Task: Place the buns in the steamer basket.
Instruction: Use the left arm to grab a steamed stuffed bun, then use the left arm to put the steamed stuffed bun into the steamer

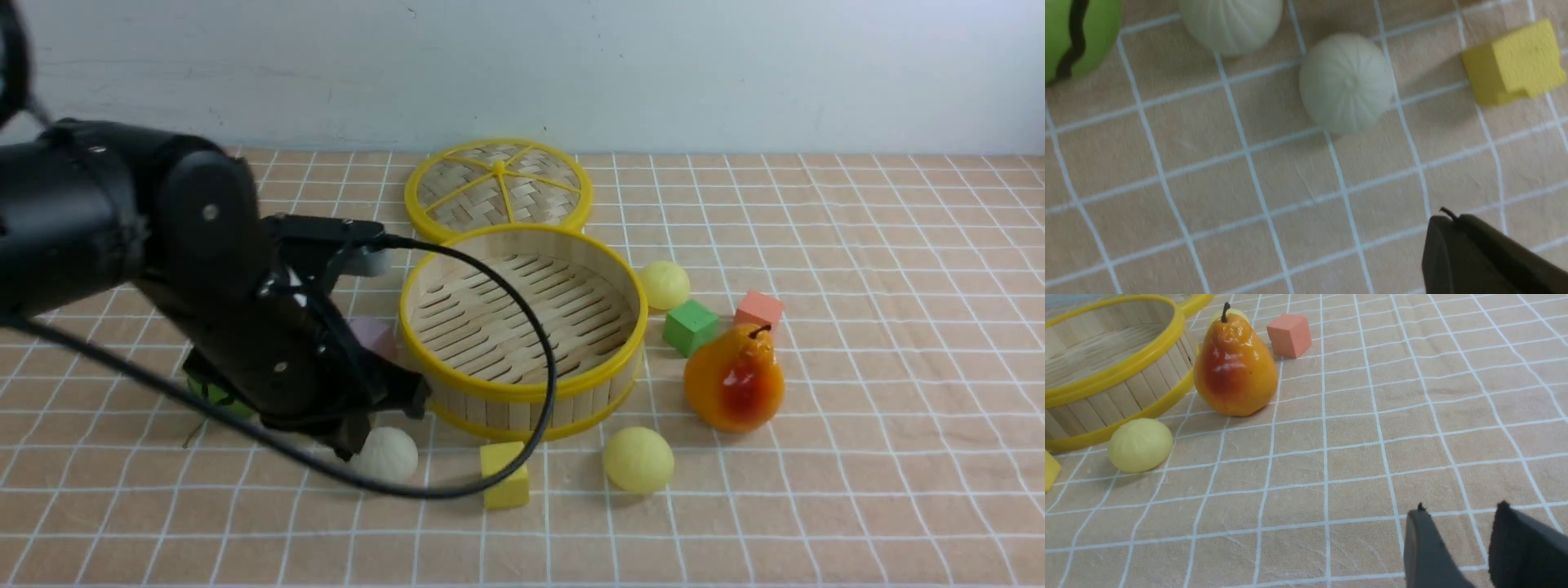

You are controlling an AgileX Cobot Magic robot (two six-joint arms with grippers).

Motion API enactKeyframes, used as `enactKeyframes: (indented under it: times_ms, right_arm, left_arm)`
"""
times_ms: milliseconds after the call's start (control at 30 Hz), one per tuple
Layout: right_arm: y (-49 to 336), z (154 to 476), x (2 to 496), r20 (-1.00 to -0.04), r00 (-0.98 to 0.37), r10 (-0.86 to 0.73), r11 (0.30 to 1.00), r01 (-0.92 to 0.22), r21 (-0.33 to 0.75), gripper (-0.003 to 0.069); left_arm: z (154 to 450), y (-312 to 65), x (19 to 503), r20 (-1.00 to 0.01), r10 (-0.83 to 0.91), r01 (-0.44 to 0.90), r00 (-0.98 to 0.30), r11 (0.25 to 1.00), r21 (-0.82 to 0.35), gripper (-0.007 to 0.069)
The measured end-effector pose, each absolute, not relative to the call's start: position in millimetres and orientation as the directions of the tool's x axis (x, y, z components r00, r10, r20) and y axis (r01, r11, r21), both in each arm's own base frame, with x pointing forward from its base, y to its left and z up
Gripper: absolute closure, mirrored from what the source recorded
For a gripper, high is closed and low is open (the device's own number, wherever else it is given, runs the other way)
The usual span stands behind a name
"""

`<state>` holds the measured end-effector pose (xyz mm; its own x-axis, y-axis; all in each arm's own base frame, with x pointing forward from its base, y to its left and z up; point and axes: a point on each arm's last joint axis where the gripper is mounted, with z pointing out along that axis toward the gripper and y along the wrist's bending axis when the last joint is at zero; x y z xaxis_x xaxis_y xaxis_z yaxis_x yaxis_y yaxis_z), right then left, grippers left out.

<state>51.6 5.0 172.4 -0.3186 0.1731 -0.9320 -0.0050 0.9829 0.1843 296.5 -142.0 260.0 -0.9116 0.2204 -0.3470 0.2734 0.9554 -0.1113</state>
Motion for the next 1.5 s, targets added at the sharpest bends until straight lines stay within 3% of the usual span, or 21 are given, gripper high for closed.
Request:
enactKeyframes:
  times_ms: [100, 167, 400, 567, 833, 1000, 1167, 1300, 1400, 1500]
  right_arm:
    - [5.0, 172.4, 51.6, -0.932, -0.319, 0.173, 0.983, -0.005, 0.184, 0.0419]
    - [5.0, 172.4, 51.6, -0.932, -0.319, 0.173, 0.983, -0.005, 0.184, 0.0419]
    - [5.0, 172.4, 51.6, -0.932, -0.319, 0.173, 0.983, -0.005, 0.184, 0.0419]
    - [5.0, 172.4, 51.6, -0.932, -0.319, 0.173, 0.983, -0.005, 0.184, 0.0419]
    - [5.0, 172.4, 51.6, -0.932, -0.319, 0.173, 0.983, -0.005, 0.184, 0.0419]
    - [5.0, 172.4, 51.6, -0.932, -0.319, 0.173, 0.983, -0.005, 0.184, 0.0419]
    - [5.0, 172.4, 51.6, -0.932, -0.319, 0.173, 0.983, -0.005, 0.184, 0.0419]
    - [5.0, 172.4, 51.6, -0.932, -0.319, 0.173, 0.983, -0.005, 0.184, 0.0419]
    - [5.0, 172.4, 51.6, -0.932, -0.319, 0.173, 0.983, -0.005, 0.184, 0.0419]
    - [5.0, 172.4, 51.6, -0.932, -0.319, 0.173, 0.983, -0.005, 0.184, 0.0419]
  left_arm:
    - [250.5, -149.5, 316.6, -0.326, 0.227, 0.272, -0.918, 0.957, -0.101, 0.0627]
    - [238.6, -153.9, 326.8, -0.301, 0.248, 0.286, -0.921, 0.954, -0.088, 0.0580]
    - [211.6, -156.4, 342.1, -0.257, 0.305, 0.321, -0.917, 0.947, -0.023, 0.0342]
    - [203.4, -155.9, 348.6, -0.278, 0.291, 0.303, -0.916, 0.953, -0.003, 0.0304]
    - [191.4, -158.9, 354.3, -0.284, 0.280, 0.295, -0.917, 0.955, -0.010, 0.0349]
    - [183.0, -159.9, 356.0, -0.267, 0.281, 0.294, -0.922, 0.956, -0.011, 0.0419]
    - [187.1, -160.6, 353.3, -0.256, 0.286, 0.298, -0.924, 0.955, -0.009, 0.0603]
    - [217.7, -167.7, 340.9, -0.276, 0.310, 0.324, -0.910, 0.946, -0.008, 0.0634]
    - [268.5, -183.7, 332.4, -0.393, 0.332, 0.370, -0.857, 0.929, -0.024, 0.0634]
    - [293.0, -194.5, 334.0, -0.472, 0.326, 0.391, -0.819, 0.920, -0.044, 0.0634]
